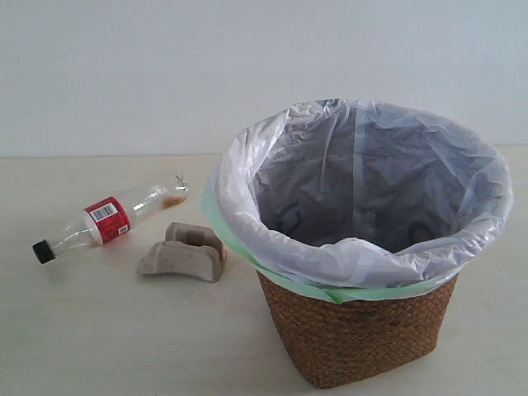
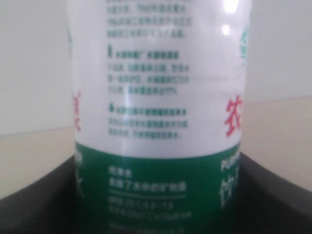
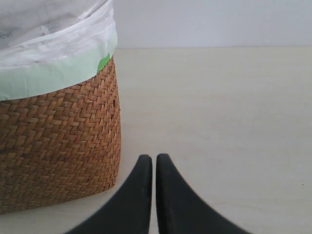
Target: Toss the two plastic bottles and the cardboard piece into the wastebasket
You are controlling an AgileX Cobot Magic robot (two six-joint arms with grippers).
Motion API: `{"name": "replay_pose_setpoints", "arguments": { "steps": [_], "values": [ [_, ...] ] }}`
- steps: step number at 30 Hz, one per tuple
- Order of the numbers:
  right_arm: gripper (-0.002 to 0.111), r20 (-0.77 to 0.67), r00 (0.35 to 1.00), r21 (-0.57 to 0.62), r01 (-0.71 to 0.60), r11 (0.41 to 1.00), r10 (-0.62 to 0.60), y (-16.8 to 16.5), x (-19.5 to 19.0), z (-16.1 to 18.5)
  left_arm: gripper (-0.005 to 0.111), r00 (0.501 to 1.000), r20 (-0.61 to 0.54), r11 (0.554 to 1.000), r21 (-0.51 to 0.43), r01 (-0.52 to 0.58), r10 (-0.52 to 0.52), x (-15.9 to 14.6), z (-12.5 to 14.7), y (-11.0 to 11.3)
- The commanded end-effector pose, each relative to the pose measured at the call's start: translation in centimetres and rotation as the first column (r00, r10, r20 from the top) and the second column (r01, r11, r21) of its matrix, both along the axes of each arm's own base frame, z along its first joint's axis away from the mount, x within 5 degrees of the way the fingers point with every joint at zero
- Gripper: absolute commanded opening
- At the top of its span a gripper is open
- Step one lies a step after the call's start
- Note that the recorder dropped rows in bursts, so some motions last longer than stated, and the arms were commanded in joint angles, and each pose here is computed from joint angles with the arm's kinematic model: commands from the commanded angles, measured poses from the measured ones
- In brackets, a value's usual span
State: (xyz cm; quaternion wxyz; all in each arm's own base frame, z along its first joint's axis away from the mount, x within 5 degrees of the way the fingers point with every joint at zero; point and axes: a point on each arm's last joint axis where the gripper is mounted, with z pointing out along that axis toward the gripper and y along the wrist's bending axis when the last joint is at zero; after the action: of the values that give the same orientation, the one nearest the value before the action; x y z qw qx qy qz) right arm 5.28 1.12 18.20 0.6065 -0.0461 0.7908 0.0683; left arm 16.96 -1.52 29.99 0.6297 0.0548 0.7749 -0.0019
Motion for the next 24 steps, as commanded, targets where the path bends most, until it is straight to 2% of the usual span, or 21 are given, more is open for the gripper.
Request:
{"name": "replay_pose_setpoints", "arguments": {
  "steps": [1,4,8,12,17,24],
  "values": [
    [0.0,0.011,1.0,-0.009,0.006,1.0,-0.006,-0.1,0.0,0.1,0.004,0.996,0.067,0.998,-0.027,-0.059,0.061,-0.8,0.9,0.6],
    [0.0,0.011,1.0,-0.009,0.006,1.0,-0.006,-0.1,0.0,0.1,0.004,0.994,0.089,0.998,-0.021,-0.057,0.058,-1.0,1.2,0.6],
    [0.0,0.011,1.0,-0.009,0.006,1.0,-0.006,-0.1,0.0,0.1,0.004,0.993,0.103,0.995,-0.091,-0.04,0.049,-1.7,1.6,0.5],
    [0.0,0.011,1.0,-0.009,0.006,1.0,-0.006,-0.1,0.0,0.1,0.004,0.984,0.166,0.994,-0.099,-0.044,0.06,-2.8,2.5,0.7],
    [0.0,0.011,1.0,-0.009,0.006,1.0,-0.006,-0.1,0.0,0.1,0.004,0.975,0.22,0.999,-0.027,-0.035,0.04,-3.7,3.2,0.7],
    [0.0,0.011,1.0,-0.009,0.006,1.0,-0.006,-0.1,0.0,0.1,0.004,0.978,0.21,0.995,-0.101,0.003,0.018,-3.8,3.1,0.3]
  ]
}}
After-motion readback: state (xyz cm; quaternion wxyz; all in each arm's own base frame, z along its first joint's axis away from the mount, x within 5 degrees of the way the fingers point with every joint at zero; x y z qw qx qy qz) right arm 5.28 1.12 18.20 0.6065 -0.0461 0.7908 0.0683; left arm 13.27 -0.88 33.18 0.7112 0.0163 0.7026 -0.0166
